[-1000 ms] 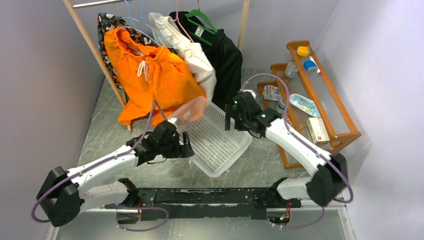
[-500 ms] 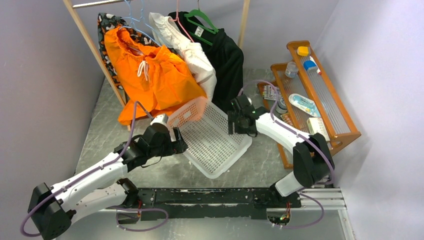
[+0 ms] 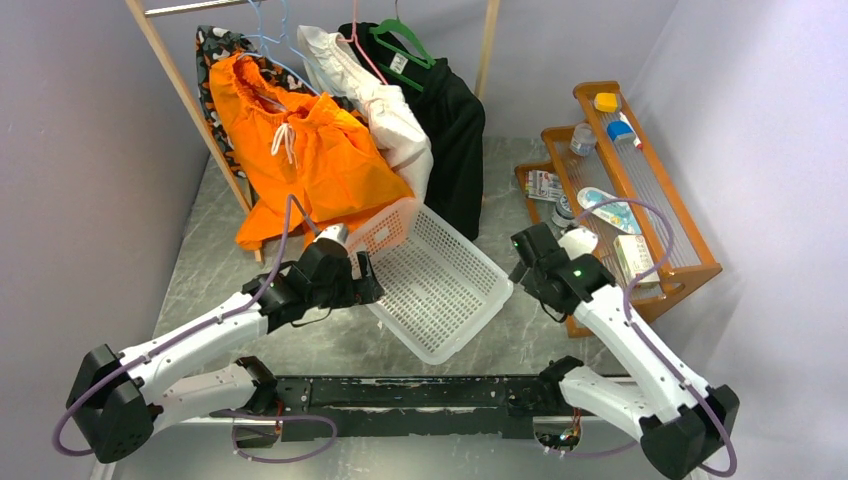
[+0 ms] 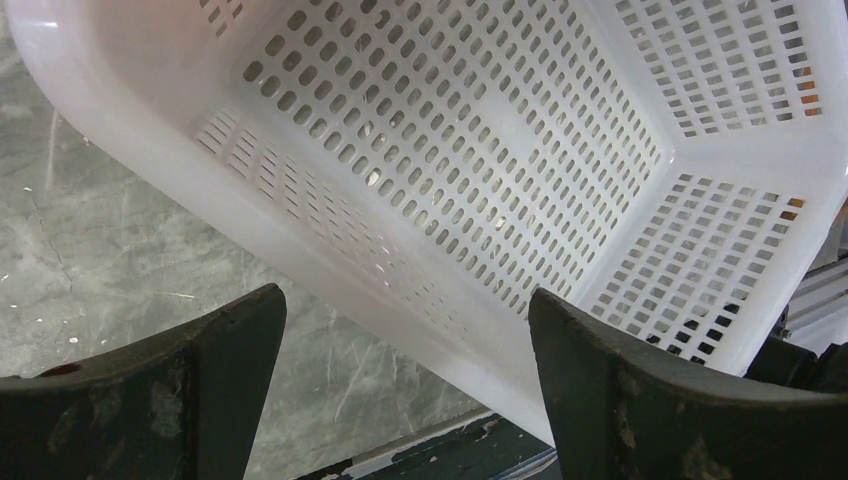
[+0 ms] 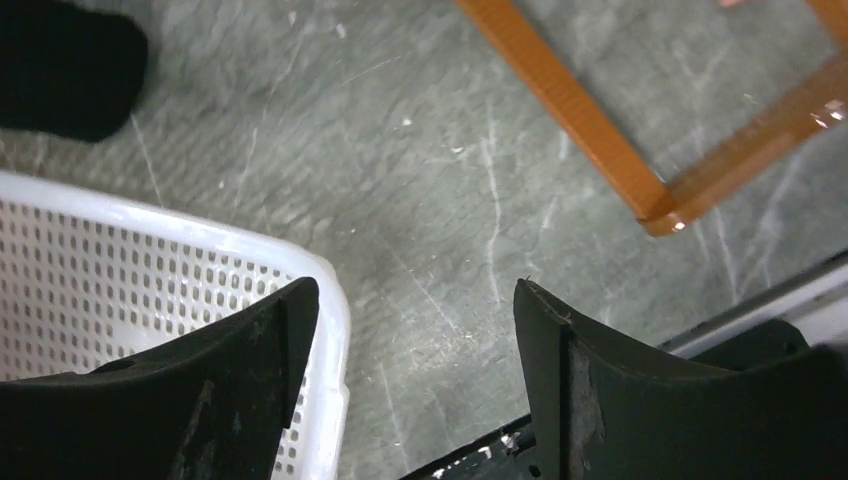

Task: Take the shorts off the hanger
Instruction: Move the basket to the center of the board.

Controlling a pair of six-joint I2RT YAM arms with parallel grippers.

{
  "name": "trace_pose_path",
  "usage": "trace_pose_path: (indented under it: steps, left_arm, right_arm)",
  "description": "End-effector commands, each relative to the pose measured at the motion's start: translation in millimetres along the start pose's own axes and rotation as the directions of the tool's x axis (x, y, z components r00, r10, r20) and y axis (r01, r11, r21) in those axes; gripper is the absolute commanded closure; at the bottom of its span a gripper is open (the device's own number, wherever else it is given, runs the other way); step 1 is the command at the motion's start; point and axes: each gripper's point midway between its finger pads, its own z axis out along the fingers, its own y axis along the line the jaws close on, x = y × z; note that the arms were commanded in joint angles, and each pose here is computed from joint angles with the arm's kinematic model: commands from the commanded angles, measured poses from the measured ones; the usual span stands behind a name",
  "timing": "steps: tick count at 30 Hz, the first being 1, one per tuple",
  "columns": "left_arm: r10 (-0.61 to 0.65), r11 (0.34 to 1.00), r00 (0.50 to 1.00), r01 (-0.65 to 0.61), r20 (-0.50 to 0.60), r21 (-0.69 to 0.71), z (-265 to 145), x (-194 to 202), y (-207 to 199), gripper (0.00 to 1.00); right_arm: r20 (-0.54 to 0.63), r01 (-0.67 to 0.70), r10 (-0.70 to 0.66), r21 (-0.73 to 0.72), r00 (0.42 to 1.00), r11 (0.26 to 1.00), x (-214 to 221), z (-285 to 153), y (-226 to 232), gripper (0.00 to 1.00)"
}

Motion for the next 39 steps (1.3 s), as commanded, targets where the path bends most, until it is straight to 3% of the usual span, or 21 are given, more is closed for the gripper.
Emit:
trace_pose_path:
  steps: [1, 4, 5, 7, 8, 12, 16, 21, 27, 30, 34, 35, 39]
  left_arm:
    - [0.014, 0.999, 0.999, -0.016, 0.040, 0.047, -7, -15, -17, 0.05]
    - [-0.013, 1.000, 0.998, 0.015, 0.069, -0.028, -10, -21, -5, 0.05]
    - [-0.028, 0.998, 0.996, 0.032, 0.085, -0.053, -11, -24, -1, 0.04]
    - [-0.037, 0.997, 0.993, 0.044, 0.110, -0.063, -15, -28, 1, 0.04]
    - [-0.042, 0.996, 0.992, 0.050, 0.122, -0.068, -17, -30, 3, 0.03]
    - [-0.052, 0.994, 0.988, 0.064, 0.146, -0.083, -25, -34, 7, 0.01]
    - [-0.065, 0.985, 0.985, 0.088, 0.160, -0.147, -37, -37, 18, 0.02]
    - [-0.067, 0.962, 0.971, 0.124, 0.230, -0.244, -63, -54, 34, 0.00]
    - [-0.057, 0.946, 0.951, 0.148, 0.304, -0.287, -90, -76, 38, 0.00]
    - [-0.058, 0.942, 0.953, 0.151, 0.297, -0.301, -92, -74, 41, 0.00]
    - [-0.070, 0.942, 0.957, 0.156, 0.280, -0.297, -94, -68, 43, 0.00]
    - [-0.073, 0.943, 0.958, 0.156, 0.278, -0.293, -94, -67, 42, 0.00]
    - [-0.085, 0.956, 0.956, 0.157, 0.279, -0.248, -96, -68, 35, 0.01]
  right_arm:
    - [0.095, -0.152, 0.144, 0.090, 0.985, 0.984, -17, -16, -30, 0.23]
    - [0.123, 0.012, 0.021, -0.256, 0.992, 0.966, -37, -34, 34, 0.18]
    - [0.156, 0.096, -0.036, -0.396, 0.987, 0.913, -45, -42, 68, 0.16]
    - [0.162, 0.268, -0.214, -0.513, 0.963, 0.816, -35, -43, 105, 0.09]
    - [0.160, 0.329, -0.289, -0.528, 0.944, 0.783, -31, -35, 118, 0.06]
    - [0.067, 0.466, -0.483, -0.404, 0.873, 0.787, -18, 22, 129, 0.00]
    - [-0.004, 0.495, -0.576, -0.506, 0.818, 0.706, 7, 53, 142, 0.04]
    - [-0.049, 0.323, -0.604, -0.810, 0.795, 0.490, 103, -8, 192, 0.08]
    - [-0.004, 0.337, -0.693, -0.872, 0.721, 0.355, 203, -63, 242, 0.08]
    - [0.022, 0.375, -0.696, -0.854, 0.718, 0.360, 211, -74, 258, 0.05]
    - [-0.008, 0.359, -0.589, -0.786, 0.808, 0.503, 187, -59, 250, 0.01]
    - [-0.024, 0.331, -0.551, -0.778, 0.834, 0.535, 176, -55, 249, 0.00]
    - [-0.117, 0.191, -0.478, -0.815, 0.870, 0.547, 156, -42, 263, 0.00]
